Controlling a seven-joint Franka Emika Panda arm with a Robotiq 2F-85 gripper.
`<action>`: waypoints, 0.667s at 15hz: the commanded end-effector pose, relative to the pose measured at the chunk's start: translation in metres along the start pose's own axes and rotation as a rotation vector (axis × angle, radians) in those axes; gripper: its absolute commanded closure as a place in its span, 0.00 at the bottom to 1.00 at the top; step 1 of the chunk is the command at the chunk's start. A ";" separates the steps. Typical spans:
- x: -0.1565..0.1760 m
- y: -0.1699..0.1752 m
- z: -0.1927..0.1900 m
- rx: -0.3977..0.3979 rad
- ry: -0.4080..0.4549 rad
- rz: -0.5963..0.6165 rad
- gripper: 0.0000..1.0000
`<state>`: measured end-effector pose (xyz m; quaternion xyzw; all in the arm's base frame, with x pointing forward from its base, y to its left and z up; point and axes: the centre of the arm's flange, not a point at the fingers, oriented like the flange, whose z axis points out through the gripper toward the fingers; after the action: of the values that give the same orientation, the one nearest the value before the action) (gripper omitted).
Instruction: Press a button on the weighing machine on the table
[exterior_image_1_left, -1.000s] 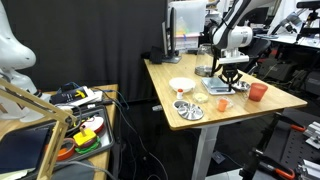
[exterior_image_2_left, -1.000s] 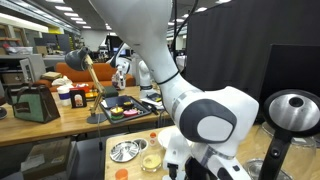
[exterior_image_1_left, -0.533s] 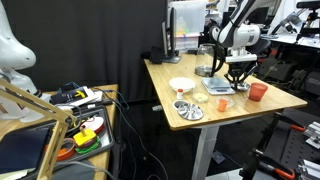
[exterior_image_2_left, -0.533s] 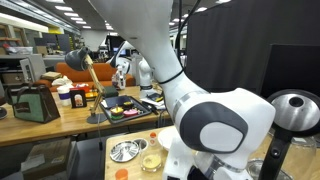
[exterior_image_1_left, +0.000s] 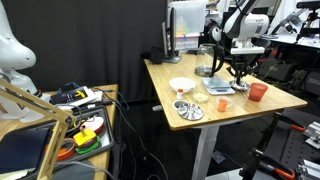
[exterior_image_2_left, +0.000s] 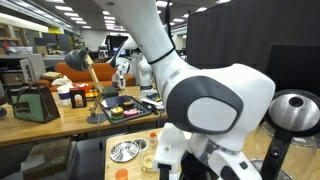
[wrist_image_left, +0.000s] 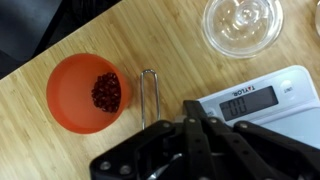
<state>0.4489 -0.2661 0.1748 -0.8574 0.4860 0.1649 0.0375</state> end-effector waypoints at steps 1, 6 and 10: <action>-0.025 0.008 -0.007 0.023 0.022 -0.043 1.00; -0.030 0.005 -0.007 -0.001 -0.014 -0.038 0.84; -0.033 0.006 -0.008 -0.002 -0.014 -0.041 0.72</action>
<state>0.4303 -0.2439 0.1932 -0.8661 0.4678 0.1707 0.0435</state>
